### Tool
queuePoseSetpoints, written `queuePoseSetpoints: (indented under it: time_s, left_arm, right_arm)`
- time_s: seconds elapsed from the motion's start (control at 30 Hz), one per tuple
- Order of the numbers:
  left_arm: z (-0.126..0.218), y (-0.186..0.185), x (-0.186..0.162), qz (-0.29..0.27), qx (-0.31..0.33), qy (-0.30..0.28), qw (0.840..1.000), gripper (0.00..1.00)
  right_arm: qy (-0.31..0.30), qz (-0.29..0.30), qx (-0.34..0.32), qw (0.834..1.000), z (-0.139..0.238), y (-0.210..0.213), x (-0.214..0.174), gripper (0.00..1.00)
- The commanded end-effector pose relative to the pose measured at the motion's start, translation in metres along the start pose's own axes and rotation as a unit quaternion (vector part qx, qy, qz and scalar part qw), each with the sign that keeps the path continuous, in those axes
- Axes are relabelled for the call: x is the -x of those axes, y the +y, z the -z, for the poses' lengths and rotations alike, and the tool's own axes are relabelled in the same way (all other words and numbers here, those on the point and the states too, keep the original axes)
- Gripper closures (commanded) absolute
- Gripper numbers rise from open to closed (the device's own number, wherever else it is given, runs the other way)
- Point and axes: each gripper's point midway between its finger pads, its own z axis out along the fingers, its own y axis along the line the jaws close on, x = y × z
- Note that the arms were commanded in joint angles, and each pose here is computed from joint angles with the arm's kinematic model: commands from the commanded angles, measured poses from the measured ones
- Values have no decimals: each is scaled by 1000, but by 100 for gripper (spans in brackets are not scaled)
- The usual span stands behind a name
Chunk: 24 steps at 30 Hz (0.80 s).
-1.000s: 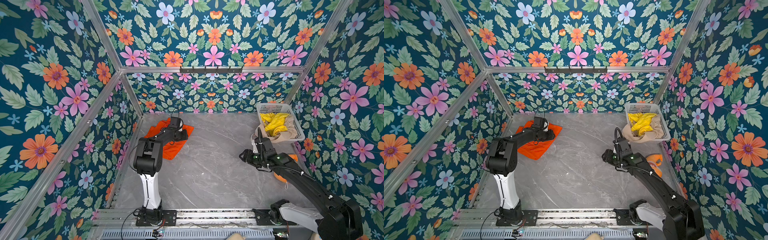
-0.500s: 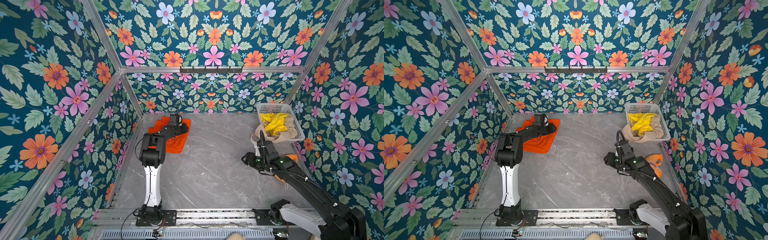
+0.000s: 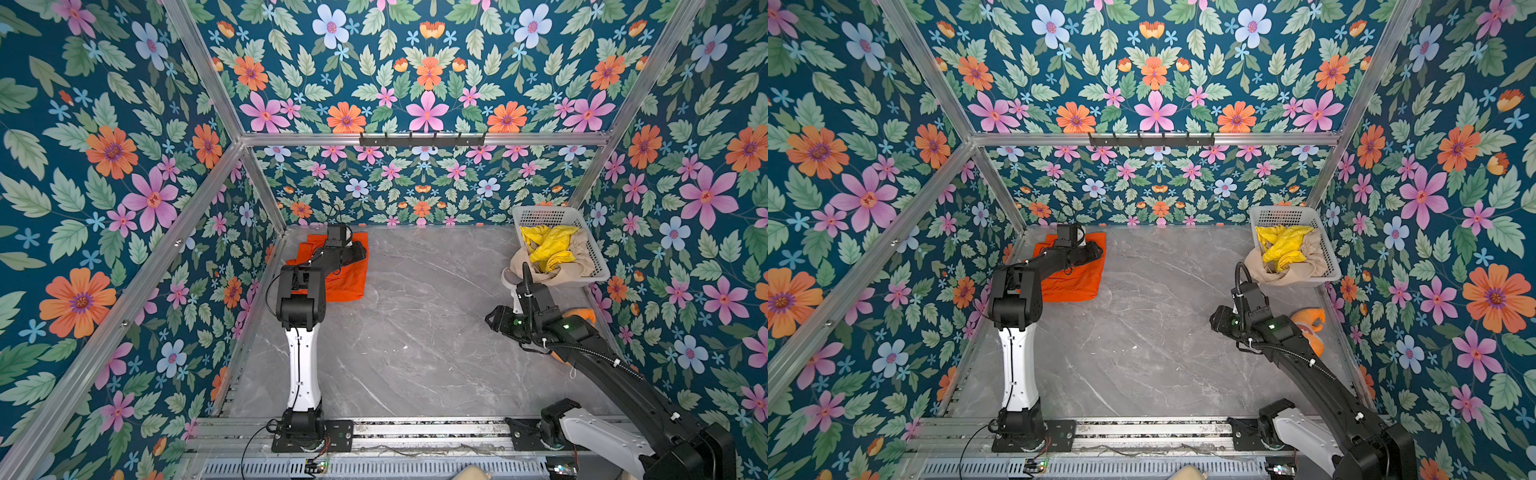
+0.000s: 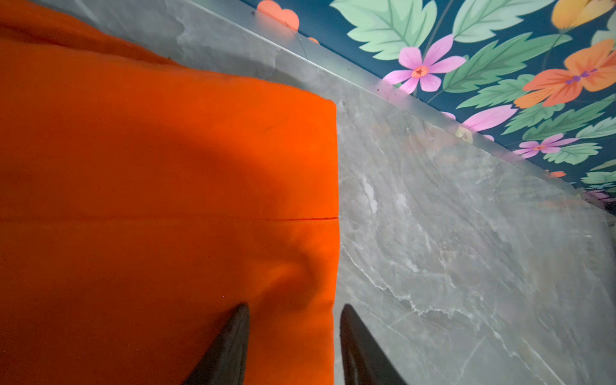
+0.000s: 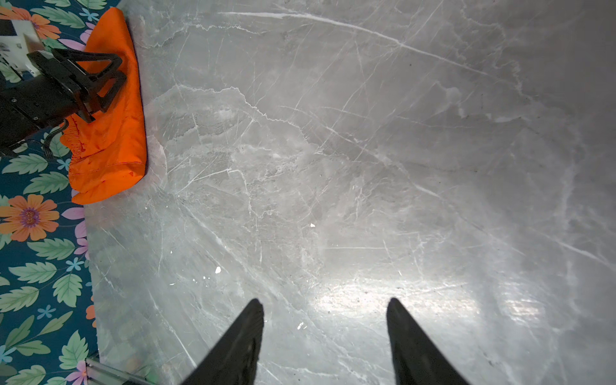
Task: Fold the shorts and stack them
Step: 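Carry the folded orange shorts with the left gripper to the table corner, then release the orange shorts with the left gripper and reach the right gripper into the basket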
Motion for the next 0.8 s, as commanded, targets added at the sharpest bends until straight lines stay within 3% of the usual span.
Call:
queuePoseSetpoints:
  time_s: [0.0, 0.23, 0.5, 0.63, 0.77]
  left_arm:
    - [2, 18, -23, 0, 30, 49, 998, 52]
    - [29, -6, 6, -20, 8, 25, 999, 48]
    - [115, -73, 56, -70, -28, -35, 997, 42]
    - [160, -106, 43, -105, -42, -48, 992, 41]
    - [189, -127, 2, -126, -56, -48, 989, 41]
  right_arm:
    - [-1, -5, -2, 1000, 0, 0, 1, 40]
    - [-2, -1, 4, 1000, 0, 7, 7, 40]
    - [-8, 27, -9, 1000, 12, 16, 26, 40]
    - [-11, 41, -36, 998, 21, 11, 48, 40]
    - [-19, 39, -83, 996, 35, -13, 87, 39]
